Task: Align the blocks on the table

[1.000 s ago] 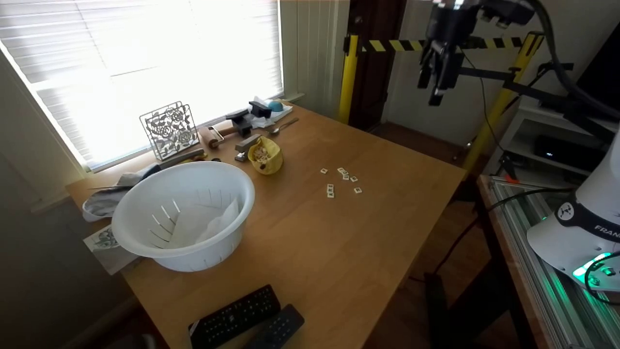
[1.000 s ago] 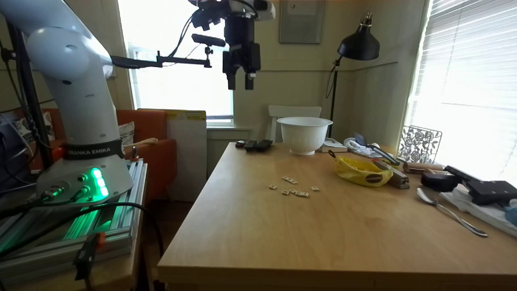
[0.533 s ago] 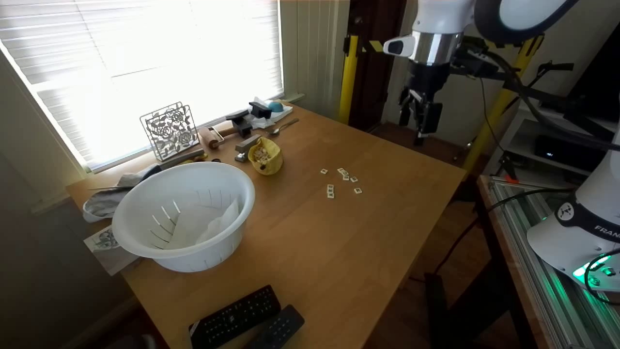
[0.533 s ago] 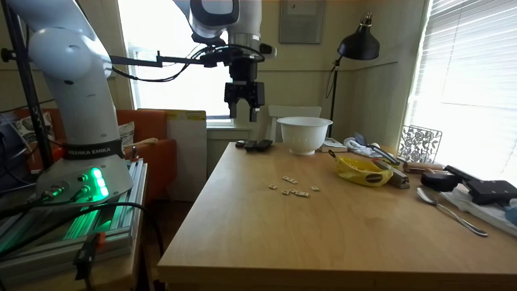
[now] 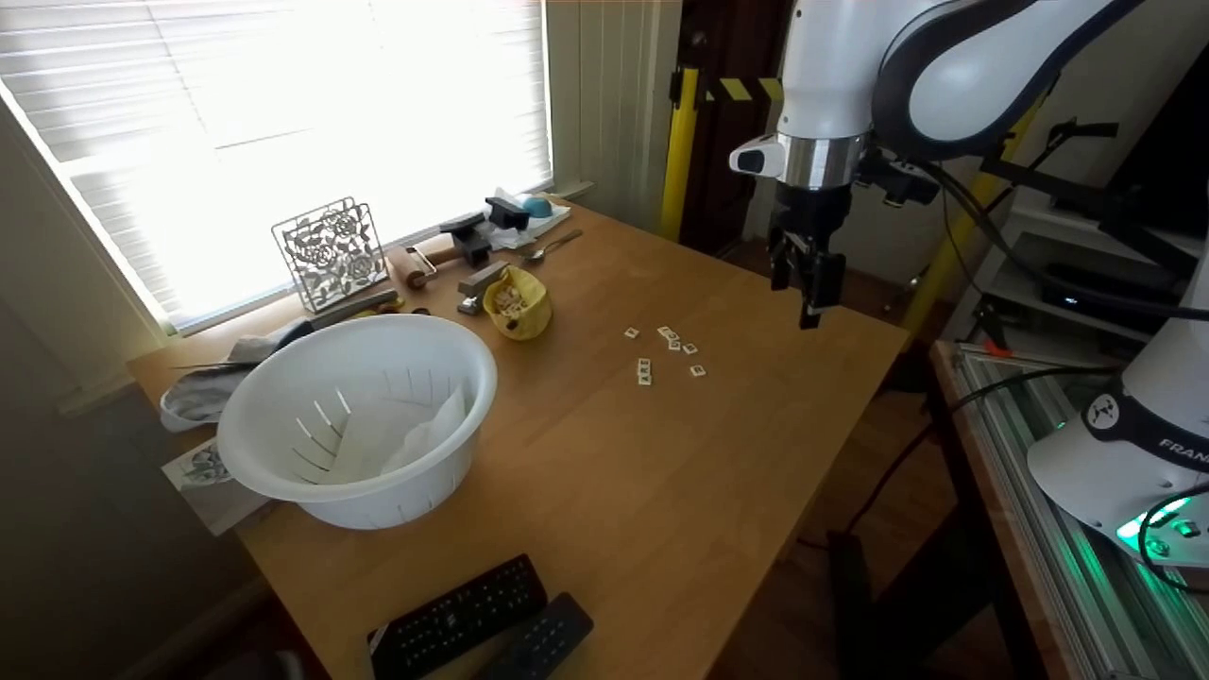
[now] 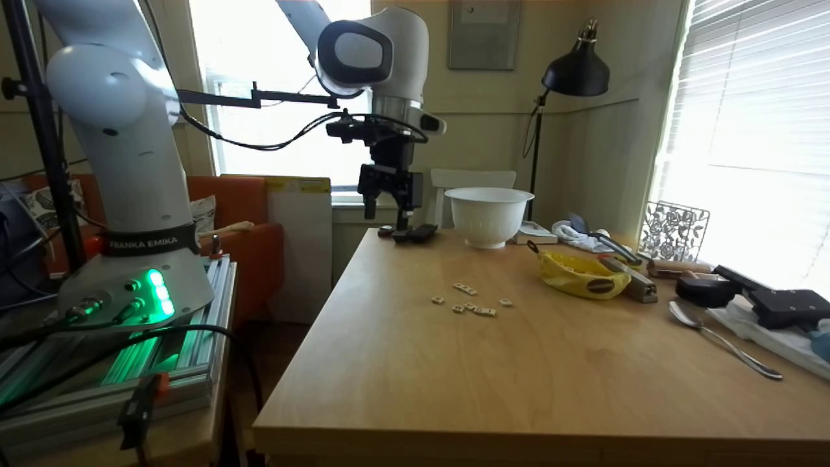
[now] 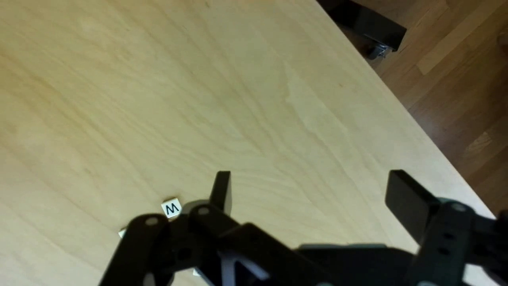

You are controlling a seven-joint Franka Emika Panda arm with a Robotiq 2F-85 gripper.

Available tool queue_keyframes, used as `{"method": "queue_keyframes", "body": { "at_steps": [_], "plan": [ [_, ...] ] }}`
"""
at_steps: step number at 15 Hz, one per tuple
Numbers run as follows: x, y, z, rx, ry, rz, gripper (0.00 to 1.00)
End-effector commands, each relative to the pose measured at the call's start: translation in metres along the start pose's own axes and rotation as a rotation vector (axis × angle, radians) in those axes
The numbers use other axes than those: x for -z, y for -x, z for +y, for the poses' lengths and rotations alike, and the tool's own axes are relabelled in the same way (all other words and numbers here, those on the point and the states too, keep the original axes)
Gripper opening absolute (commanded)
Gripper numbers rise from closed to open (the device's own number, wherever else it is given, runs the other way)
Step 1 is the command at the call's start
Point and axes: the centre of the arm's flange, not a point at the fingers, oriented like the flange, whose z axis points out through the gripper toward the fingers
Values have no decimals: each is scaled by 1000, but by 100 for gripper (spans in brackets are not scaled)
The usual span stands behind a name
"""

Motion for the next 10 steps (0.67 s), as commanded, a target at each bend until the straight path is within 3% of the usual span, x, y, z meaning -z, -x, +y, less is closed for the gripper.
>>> {"method": "queue_keyframes", "body": {
  "at_steps": [1, 9, 10],
  "plan": [
    [1, -1, 0, 0, 1, 1, 100],
    [-42, -24, 5, -108, 50, 41, 100],
    [-49, -27, 7, -118, 56, 44, 85]
  ]
}}
